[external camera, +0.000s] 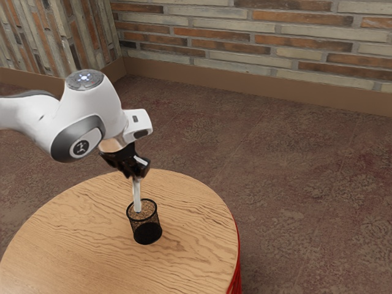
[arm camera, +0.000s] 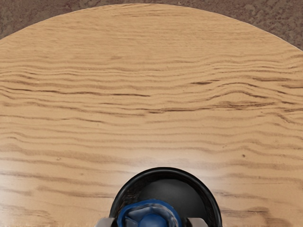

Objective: Put the marker into the pen holder.

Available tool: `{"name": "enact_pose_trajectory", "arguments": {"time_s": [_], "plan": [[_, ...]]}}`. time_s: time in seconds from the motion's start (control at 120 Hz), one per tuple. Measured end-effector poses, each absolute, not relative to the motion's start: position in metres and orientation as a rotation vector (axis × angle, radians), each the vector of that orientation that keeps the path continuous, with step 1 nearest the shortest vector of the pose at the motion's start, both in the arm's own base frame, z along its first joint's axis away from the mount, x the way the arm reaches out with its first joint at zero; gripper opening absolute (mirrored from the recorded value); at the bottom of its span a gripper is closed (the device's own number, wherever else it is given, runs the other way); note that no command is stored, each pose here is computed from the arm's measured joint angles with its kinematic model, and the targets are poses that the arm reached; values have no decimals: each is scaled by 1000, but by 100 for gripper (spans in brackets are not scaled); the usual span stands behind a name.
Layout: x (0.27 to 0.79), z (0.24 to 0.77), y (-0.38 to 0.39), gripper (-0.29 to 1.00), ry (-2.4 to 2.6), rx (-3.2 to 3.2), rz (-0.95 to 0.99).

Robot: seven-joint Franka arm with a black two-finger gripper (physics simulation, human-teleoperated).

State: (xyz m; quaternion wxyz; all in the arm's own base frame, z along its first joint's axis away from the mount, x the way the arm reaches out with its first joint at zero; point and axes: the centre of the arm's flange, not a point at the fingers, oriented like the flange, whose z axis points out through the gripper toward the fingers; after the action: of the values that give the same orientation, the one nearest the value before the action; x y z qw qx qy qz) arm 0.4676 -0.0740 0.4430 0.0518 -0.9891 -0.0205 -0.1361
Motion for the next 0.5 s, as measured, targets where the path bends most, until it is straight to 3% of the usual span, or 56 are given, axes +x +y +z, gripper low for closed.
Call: {"name": "enact_pose_trajectory", "arguments": {"time_s": [0.1,0.217,0.358,0.5], "plan": [[467,445,-75,39,-72,-3014,-417],[491,467,-55,52,-154,-3028,-478],[569,576,1,61,-358,-3038,-568],[590,648,23,65,-424,-3046,-461]]}}
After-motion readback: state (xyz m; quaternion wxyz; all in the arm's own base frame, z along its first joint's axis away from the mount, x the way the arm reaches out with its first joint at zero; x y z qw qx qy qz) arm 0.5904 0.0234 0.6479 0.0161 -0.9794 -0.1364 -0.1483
